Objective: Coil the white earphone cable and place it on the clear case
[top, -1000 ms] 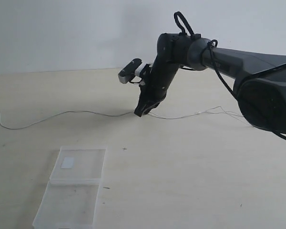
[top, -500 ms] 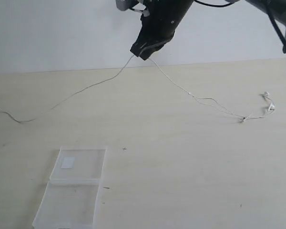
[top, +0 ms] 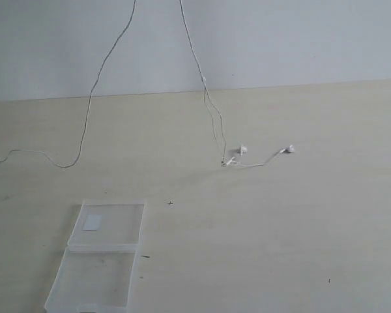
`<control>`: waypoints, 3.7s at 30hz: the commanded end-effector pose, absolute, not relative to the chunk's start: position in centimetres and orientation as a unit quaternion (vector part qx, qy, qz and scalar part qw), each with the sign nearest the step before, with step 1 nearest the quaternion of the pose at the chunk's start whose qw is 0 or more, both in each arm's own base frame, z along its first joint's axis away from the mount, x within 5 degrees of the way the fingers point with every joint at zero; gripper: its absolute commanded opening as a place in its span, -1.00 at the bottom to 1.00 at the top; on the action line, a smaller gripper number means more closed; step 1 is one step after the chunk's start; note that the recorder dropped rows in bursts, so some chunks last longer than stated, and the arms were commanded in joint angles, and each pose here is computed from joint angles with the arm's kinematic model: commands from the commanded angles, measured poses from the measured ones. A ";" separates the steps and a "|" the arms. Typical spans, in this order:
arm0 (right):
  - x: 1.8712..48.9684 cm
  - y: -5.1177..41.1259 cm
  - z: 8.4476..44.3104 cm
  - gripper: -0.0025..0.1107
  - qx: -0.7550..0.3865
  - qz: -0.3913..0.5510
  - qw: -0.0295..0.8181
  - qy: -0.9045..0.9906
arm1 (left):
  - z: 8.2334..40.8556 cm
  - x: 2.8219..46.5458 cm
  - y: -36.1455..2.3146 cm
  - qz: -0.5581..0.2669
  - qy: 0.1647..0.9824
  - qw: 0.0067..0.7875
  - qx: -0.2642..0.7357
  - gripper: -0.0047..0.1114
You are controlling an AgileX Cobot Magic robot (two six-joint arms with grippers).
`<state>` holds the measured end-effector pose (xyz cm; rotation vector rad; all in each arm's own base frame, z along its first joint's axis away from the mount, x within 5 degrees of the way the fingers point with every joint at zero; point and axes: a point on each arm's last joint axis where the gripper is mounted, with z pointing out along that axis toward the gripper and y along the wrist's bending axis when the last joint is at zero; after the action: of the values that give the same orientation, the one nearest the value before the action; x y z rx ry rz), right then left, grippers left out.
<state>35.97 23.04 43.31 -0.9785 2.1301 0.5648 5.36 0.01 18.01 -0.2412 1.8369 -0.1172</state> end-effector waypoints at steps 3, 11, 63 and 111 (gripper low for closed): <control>31.1 20.9 49.7 -0.96 -0.383 0.223 0.428 0.787 | 18.1 5.3 0.0 -0.051 0.788 0.604 -0.106 -0.92; 28.7 18.8 52.4 -0.96 -0.362 0.195 0.467 0.783 | 18.1 5.3 0.0 -0.051 0.788 0.604 -0.106 -0.92; 27.1 18.3 57.6 -0.96 -0.308 0.261 0.610 0.682 | 30.1 11.0 -2.7 -0.135 0.641 0.749 0.103 -0.92; 26.6 18.9 59.3 -0.96 -0.285 0.336 0.602 0.666 | 28.6 24.4 -7.5 -0.326 0.686 0.606 0.237 0.31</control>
<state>26.62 18.84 59.04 -0.6704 1.5635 0.7726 24.06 -7.59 28.32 0.5856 1.5947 -0.7689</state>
